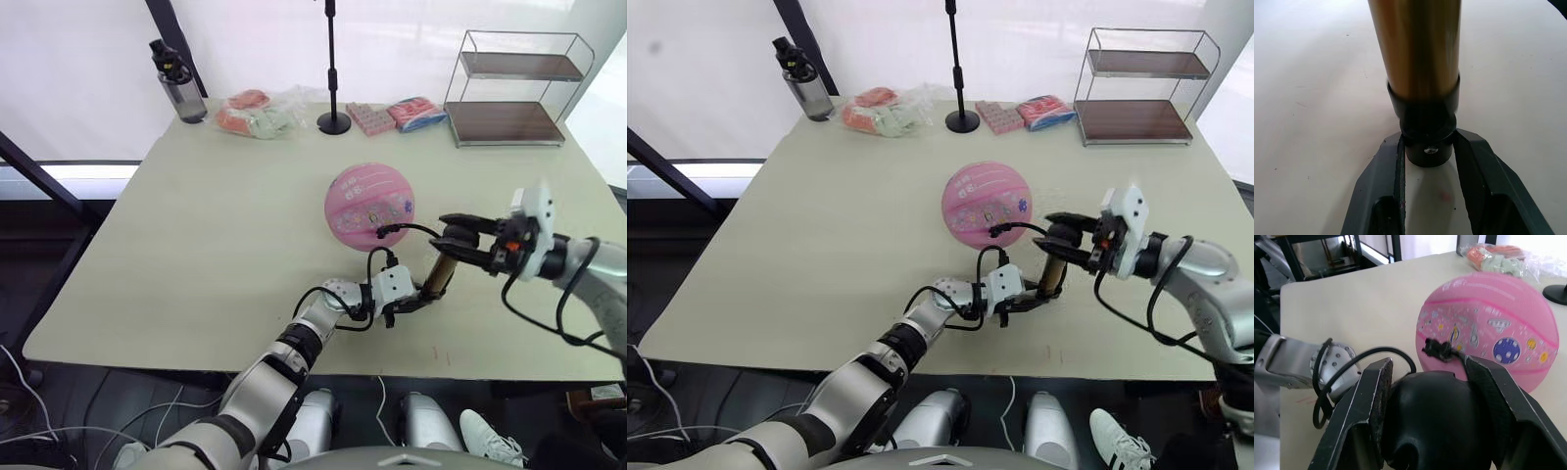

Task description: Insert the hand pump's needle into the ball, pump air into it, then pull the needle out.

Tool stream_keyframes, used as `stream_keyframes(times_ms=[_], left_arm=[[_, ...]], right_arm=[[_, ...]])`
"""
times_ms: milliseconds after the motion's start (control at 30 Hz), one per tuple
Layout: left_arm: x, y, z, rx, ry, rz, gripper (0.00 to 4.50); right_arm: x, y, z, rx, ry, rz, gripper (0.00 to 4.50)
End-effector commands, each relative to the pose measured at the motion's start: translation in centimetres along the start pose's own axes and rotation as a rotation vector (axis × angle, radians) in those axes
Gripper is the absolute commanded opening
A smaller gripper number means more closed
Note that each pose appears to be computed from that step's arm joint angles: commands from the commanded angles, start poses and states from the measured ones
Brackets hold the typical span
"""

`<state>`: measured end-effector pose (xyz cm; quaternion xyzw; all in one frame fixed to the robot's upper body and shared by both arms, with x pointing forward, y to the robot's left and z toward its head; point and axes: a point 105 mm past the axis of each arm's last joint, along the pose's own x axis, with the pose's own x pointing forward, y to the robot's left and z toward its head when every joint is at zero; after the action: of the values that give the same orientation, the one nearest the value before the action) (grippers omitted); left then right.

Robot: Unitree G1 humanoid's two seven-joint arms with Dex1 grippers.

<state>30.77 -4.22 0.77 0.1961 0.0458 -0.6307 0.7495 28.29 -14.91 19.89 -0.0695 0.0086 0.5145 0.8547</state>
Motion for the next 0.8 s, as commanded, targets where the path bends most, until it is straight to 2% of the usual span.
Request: stream_keyframes(times_ms=[33, 300, 467, 633, 800], left_arm=[[-0.7, -2.6, -4.5, -0.076, 0.162, -0.075, 1.08], [-0.8, -2.6, -4.5, -0.077, 0.163, -0.077, 1.08], [-0.7, -2.6, -4.5, -0.077, 0.164, -0.076, 1.08], [-0.7, -2.7, -4.5, -0.078, 0.163, -0.077, 1.08], [-0.7, -2.7, -4.4, -0.079, 0.160, -0.076, 1.08]], right_arm=[[-1.8, -0.9, 5.7, -0.119, -0.109, -0.046, 2.02], [-3.4, -0.8, 11.6, -0.144, -0.188, -0.036, 2.02], [-3.9, -0.6, 13.1, -0.149, -0.188, -0.032, 2.02], [-3.8, -0.9, 12.6, -0.133, -0.169, -0.047, 2.02], [-2.7, -1.1, 8.6, -0.112, -0.067, -0.056, 2.02]])
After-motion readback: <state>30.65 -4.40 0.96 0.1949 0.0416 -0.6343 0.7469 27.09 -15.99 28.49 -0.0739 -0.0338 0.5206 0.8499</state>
